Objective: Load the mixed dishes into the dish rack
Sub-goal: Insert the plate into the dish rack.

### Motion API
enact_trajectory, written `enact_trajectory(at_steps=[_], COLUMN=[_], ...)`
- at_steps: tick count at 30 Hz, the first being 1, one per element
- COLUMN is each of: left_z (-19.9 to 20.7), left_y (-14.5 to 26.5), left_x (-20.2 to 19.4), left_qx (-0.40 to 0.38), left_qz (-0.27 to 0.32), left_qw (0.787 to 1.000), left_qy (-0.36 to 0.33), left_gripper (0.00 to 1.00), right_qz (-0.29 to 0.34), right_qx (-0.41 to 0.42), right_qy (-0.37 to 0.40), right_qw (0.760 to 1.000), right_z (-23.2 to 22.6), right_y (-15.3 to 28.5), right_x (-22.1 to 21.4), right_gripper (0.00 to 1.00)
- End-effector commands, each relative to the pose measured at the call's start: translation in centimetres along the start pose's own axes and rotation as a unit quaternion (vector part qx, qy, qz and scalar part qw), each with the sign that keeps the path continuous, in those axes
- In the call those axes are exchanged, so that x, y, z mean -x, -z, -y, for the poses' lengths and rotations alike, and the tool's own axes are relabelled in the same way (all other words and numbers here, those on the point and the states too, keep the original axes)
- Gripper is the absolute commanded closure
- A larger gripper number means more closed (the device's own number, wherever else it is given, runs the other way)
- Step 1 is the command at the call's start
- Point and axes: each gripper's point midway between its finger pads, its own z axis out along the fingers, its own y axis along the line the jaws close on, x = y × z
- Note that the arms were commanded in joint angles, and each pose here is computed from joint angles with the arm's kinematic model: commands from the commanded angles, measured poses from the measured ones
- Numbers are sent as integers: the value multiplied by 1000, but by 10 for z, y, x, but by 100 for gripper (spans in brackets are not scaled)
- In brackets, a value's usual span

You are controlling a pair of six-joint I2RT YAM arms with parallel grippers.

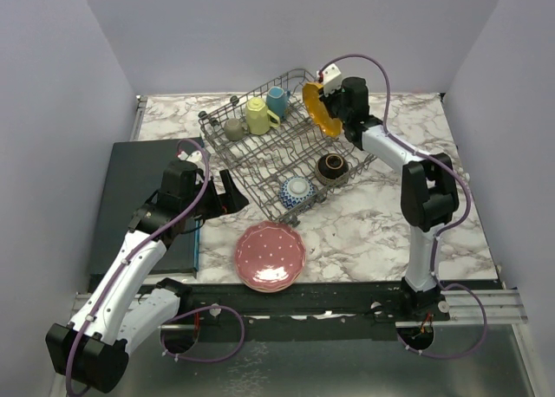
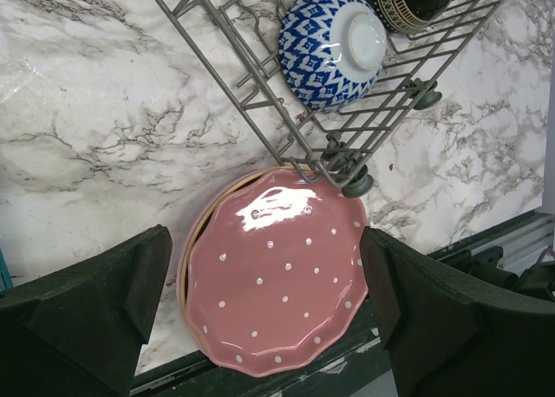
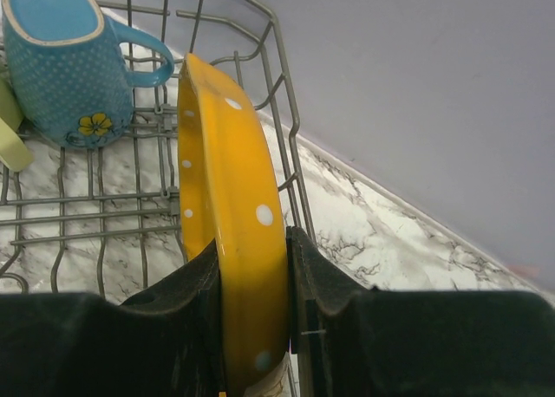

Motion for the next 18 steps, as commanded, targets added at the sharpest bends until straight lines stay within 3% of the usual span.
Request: enact_trajectory(at_steps=[1,18], left_z=[0,-1], left_y=[-2,-2], left_x=[3,5], left_qx=[-6,-4], left_qz=[6,8], left_qw=[1000,1000], left_qy=[-5,-2], left_gripper=[2,2], right_qz=[69,70], right_qx=[-36,-51], right_qy=[-15,-34], right_qw=[997,996], right_z=[17,15], right_y=[-5,-13], right_x=[31,19], right_gripper=[100,100])
